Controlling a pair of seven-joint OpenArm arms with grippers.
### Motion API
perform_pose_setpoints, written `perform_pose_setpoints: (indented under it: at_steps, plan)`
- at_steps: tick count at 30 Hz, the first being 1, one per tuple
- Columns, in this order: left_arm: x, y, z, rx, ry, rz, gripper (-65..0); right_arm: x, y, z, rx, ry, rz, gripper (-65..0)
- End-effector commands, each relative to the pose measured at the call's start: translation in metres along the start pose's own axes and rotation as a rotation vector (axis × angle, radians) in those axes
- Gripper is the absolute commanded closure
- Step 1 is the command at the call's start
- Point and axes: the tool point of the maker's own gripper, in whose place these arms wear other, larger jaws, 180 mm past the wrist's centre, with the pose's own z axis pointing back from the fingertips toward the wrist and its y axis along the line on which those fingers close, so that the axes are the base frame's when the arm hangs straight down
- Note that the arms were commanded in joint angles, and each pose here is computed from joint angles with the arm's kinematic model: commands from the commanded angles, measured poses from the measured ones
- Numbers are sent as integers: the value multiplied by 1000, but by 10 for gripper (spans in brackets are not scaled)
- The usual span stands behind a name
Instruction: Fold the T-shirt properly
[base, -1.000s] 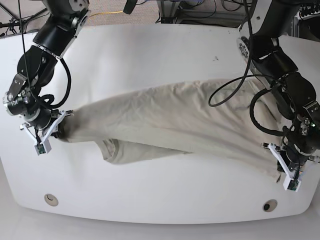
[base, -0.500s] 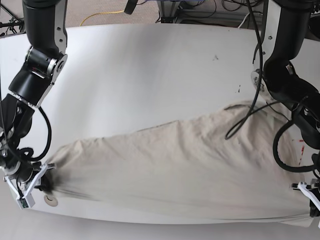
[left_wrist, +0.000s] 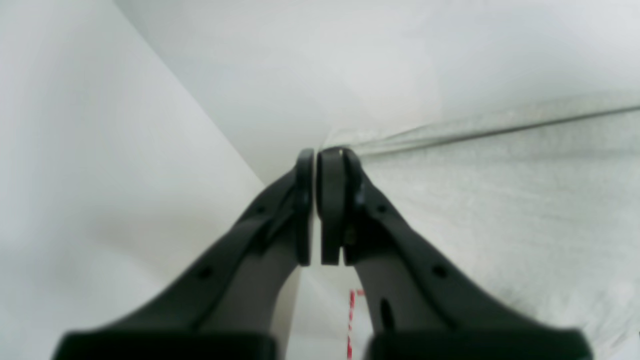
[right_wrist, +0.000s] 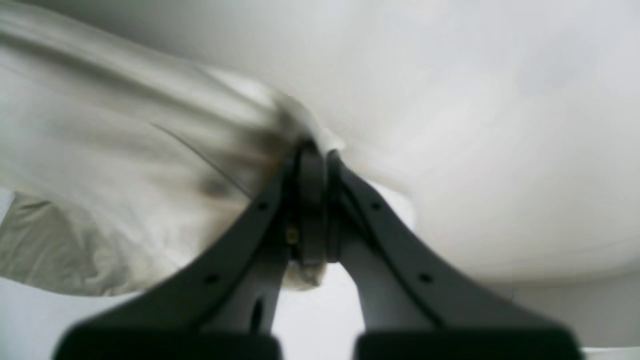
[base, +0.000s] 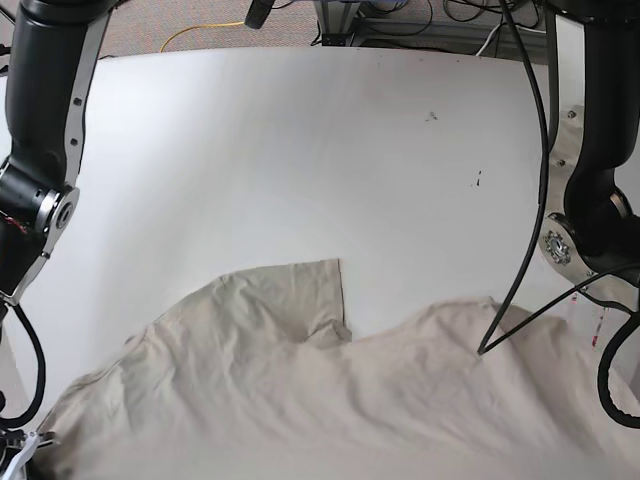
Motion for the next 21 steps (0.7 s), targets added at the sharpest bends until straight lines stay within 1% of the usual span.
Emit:
perform_pose_setpoints:
  at_steps: [1,4,8,11,16,19,21]
  plan:
    - [22,14,7,36,-62,1,0,24,-22,19,-68,-44,18,0]
    - [25,14,8,35,-69,4,0,39,-34,31,-99,-66,35,0]
    - [32,17,10,42,-85,8,0,60,-39,41,-121,-101,57,0]
    - [38,20,13,47,-103,9,0,71,-39,44,-130,-107,84,0]
    - [47,11,12,35,-113,-26,0,70,-39,45,-138,-82,122,0]
    - [32,2,7,16,-79,-39,0,64,-40,45,-142,-48,120,0]
    - [17,-8,1,-5,-42,-49,0,48,-39,40,-135,-12,111,0]
